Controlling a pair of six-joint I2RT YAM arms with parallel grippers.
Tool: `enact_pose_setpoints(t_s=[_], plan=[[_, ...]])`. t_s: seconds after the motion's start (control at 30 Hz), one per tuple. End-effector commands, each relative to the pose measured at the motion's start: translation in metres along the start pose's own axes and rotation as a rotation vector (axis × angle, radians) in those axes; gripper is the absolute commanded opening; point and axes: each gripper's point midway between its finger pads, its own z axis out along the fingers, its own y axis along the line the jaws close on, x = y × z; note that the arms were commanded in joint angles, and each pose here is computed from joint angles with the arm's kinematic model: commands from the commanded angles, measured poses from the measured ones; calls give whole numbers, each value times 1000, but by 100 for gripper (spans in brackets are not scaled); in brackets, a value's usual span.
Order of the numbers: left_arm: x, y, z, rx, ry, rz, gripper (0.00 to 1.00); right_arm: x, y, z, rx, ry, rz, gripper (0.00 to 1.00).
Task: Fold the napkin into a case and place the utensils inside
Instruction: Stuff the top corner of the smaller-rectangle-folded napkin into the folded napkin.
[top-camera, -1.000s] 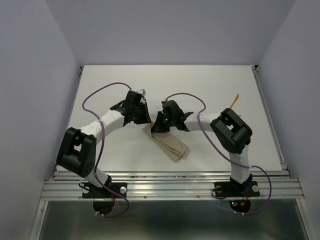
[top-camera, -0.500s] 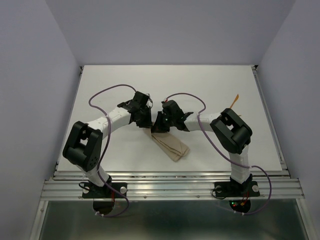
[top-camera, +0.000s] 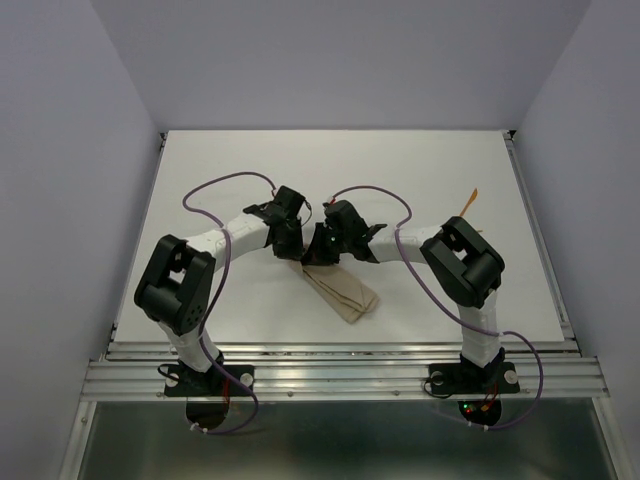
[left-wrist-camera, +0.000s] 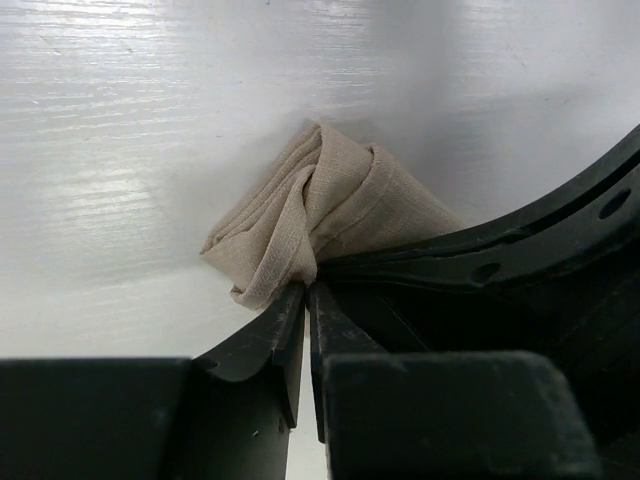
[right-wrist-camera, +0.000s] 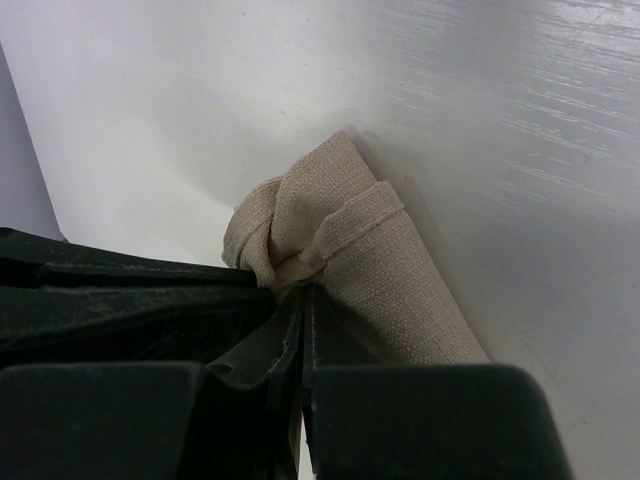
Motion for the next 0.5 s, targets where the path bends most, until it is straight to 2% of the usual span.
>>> enact_pose_setpoints(t_s=[0.0, 0.03, 0.1, 0.47], plan=[[-16, 2, -5, -58, -59, 8, 15, -1, 3, 1, 7, -17, -20, 2], [-16, 3, -5, -63, -58, 9, 13, -1, 2, 1, 10, -15, -20, 2], [-16, 4, -4, -70, -58, 11, 0, -1, 3, 1, 7, -17, -23, 2], [-16, -14, -12, 47, -38, 5, 0, -33, 22, -28, 40, -132, -133, 3]])
